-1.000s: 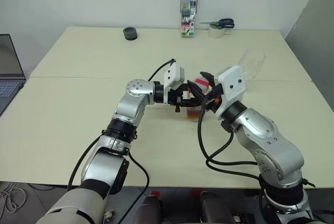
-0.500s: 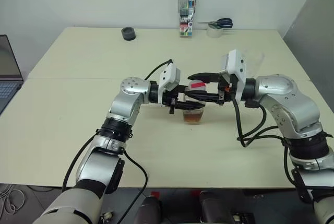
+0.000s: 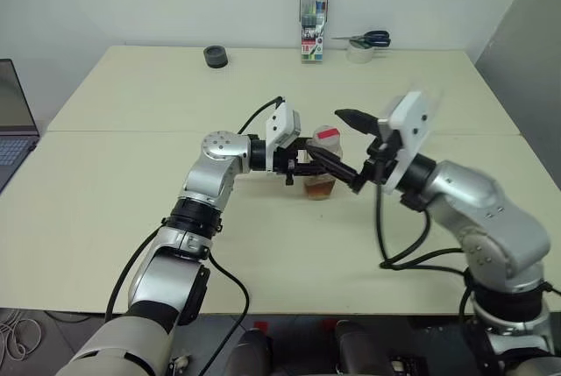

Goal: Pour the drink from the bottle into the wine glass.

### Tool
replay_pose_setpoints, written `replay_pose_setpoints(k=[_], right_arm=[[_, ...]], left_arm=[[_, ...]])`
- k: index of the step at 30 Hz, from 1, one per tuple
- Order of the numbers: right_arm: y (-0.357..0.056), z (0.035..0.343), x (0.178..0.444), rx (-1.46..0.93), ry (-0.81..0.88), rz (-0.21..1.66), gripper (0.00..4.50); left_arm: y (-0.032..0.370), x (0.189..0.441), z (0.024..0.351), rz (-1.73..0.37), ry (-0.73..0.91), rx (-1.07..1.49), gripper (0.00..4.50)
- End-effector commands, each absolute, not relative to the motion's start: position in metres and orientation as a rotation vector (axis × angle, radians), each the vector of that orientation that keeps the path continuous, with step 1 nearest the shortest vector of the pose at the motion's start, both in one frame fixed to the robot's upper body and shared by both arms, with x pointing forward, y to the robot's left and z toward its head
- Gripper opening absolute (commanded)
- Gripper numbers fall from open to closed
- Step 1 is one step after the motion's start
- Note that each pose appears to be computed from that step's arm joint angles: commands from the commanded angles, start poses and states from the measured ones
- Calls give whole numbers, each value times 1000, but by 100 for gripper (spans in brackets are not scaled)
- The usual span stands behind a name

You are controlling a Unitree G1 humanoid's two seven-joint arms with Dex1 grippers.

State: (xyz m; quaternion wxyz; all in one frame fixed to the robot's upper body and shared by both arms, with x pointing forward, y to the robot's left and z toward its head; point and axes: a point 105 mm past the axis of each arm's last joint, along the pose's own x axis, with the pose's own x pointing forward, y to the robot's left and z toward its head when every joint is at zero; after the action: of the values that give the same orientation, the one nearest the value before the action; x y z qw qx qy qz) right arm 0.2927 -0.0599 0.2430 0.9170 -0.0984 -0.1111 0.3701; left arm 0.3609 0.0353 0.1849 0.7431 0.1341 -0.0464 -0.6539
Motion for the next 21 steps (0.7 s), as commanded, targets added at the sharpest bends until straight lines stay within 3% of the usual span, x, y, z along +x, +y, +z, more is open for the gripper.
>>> replay_pose_setpoints(k=[1, 4, 12, 21], right_arm=[[-69, 253, 299, -209, -301, 562, 422], [-66, 251, 301, -198, -304, 516, 422], [-43, 241, 295, -156, -255, 598, 422], [-57, 246, 308, -123, -296, 430, 422]], left_arm=[[29, 361, 203, -1434, -177, 322, 185], [28, 361, 203, -1436, -178, 318, 185], [25, 363, 207, -1431, -184, 315, 185], [25, 363, 208, -1428, -184, 317, 185]])
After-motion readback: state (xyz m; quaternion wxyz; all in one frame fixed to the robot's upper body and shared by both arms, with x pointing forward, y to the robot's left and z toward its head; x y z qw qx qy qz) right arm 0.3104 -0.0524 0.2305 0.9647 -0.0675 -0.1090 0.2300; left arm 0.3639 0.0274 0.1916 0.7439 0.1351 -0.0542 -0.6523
